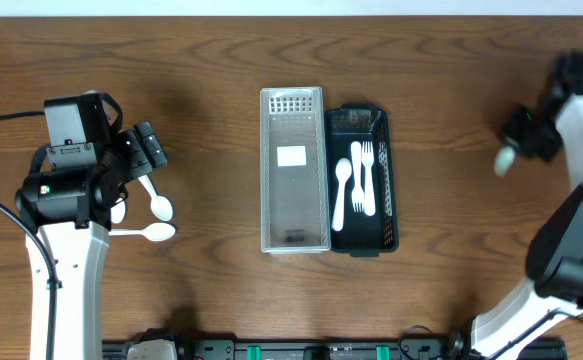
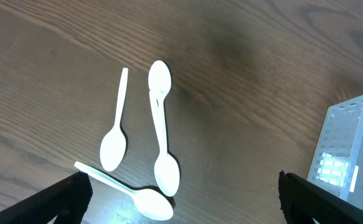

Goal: Pack container
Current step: 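Lower the fork into the black basket and open the right gripper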

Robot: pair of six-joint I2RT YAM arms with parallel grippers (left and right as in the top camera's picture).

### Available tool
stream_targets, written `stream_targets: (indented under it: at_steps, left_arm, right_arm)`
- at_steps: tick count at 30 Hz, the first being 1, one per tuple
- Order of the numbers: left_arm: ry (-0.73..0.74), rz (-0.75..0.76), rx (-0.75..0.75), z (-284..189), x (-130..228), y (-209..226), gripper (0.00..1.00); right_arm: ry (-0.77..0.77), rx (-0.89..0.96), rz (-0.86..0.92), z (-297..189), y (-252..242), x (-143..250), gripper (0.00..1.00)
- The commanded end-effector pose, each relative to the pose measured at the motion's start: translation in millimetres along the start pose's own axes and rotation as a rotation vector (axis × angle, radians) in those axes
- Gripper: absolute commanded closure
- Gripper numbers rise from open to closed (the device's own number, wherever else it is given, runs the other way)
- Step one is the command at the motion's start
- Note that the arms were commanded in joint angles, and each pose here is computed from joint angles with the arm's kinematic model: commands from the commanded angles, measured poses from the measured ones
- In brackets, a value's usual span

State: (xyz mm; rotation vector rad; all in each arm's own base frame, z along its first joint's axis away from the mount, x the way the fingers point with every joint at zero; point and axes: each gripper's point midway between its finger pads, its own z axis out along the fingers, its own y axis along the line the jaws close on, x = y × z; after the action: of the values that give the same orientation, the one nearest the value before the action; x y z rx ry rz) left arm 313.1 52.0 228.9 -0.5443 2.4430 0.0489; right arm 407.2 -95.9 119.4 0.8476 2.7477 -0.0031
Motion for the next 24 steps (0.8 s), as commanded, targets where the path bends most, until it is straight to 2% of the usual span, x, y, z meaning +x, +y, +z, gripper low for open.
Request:
stream_targets:
  at_steps: [1,6,11,18,24]
  left_arm:
    - [-0.015,0.012,-0.011,-3.1,-6.3,2.1,0.02]
    - [-0.015,0.012,-0.011,-3.1,-6.3,2.1,0.02]
    - [-0.015,0.012,-0.011,-3.1,-6.2,2.1,0.02]
    - [-0.01,0.013,-0.013,-3.1,-5.0,2.5,0.02]
    - [-0.008,0.013,-0.013,-3.1,-4.5,2.6,0.02]
  right_arm:
    - [-0.129,-0.146,-0.166,-70.0,78.3,2.7,0.98]
    - [-0.157,-0.273,-0.338,-110.4,172.8,53.9,0.99]
    - [-0.096,-0.273,-0.426,-99.1,214.5,110.5,0.99]
    - [0.074,-0.13,-0.478,-29.2,208.7,176.1,0.99]
    - [0.148,-0.061,-0.492,17.6,187.6,202.1,0.98]
